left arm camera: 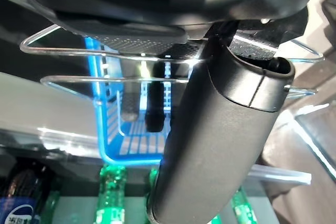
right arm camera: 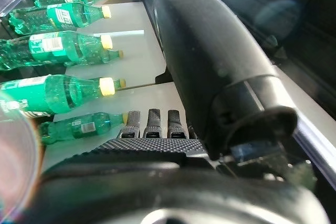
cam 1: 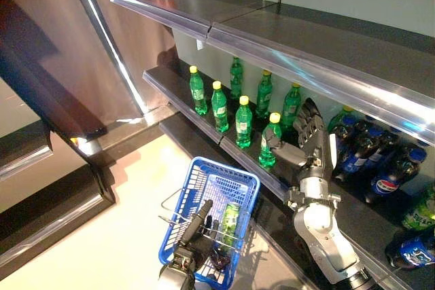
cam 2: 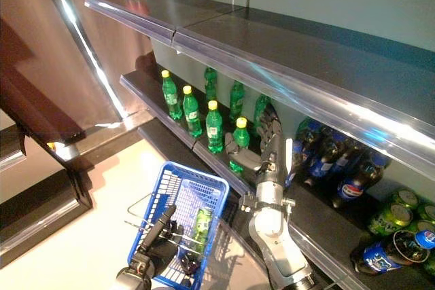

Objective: Pick up the drink and place into the basket.

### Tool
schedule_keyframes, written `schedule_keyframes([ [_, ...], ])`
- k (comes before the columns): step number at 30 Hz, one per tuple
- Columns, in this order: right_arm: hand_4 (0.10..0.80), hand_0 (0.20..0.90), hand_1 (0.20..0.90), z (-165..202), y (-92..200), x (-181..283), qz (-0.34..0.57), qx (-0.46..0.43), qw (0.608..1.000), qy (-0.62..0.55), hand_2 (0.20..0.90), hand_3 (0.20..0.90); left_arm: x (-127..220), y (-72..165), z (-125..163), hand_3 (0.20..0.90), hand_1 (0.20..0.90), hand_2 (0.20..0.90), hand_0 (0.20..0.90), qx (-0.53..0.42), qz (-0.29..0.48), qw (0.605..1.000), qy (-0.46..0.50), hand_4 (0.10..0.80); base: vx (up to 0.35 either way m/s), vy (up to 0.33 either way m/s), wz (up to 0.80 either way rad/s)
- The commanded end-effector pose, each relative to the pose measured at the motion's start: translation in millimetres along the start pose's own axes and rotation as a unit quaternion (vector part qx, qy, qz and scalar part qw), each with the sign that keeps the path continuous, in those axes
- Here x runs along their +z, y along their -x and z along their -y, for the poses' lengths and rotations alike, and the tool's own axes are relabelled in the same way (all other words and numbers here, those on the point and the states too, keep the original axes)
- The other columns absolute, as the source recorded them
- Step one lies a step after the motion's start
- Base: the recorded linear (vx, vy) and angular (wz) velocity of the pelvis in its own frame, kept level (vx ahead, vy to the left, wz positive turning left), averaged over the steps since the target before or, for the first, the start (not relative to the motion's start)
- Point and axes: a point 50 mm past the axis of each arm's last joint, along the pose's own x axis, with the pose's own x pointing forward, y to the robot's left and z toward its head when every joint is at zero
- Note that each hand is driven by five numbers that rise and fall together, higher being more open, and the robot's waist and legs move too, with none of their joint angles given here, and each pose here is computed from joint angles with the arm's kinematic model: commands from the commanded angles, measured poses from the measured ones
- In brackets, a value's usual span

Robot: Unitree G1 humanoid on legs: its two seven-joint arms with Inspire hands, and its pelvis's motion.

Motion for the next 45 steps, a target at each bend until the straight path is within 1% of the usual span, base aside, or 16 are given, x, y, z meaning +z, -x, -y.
schedule_keyframes([
  [1,0.800,0.900,0.900,-18,-29,43,0.131,0.008,0.991,-0.022,0.900,0.900,3,23,102,0.200,0.300,0.300,0.300,-0.249,0.020,0.968,-0.025,0.100,-0.001,-0.034,0.02],
  [6,0.800,0.900,0.900,-23,-36,45,0.142,-0.003,0.990,-0.021,0.900,0.900,4,22,110,0.200,0.300,0.300,0.300,-0.259,0.019,0.965,-0.035,0.100,-0.040,-0.033,0.03],
  [18,0.800,0.900,0.900,-35,-65,60,0.176,-0.042,0.983,-0.015,0.900,0.900,13,23,143,0.200,0.300,0.300,0.300,-0.305,0.025,0.950,-0.059,0.100,-0.113,-0.024,0.05],
  [27,0.800,0.900,0.900,-35,-98,100,0.239,-0.068,0.968,-0.020,0.900,0.900,20,23,173,0.200,0.300,0.300,0.300,-0.353,0.033,0.932,-0.070,0.100,-0.153,-0.003,0.04],
  [36,0.800,0.900,0.900,-38,-119,130,0.269,-0.084,0.959,-0.025,0.900,0.900,20,24,194,0.200,0.300,0.300,0.300,-0.391,0.036,0.917,-0.068,0.100,-0.108,0.031,0.01],
  [45,0.800,0.900,0.900,-42,-134,152,0.285,-0.064,0.956,-0.025,0.900,0.900,18,25,208,0.200,0.300,0.300,0.300,-0.416,0.038,0.906,-0.068,0.100,-0.072,0.023,0.01],
])
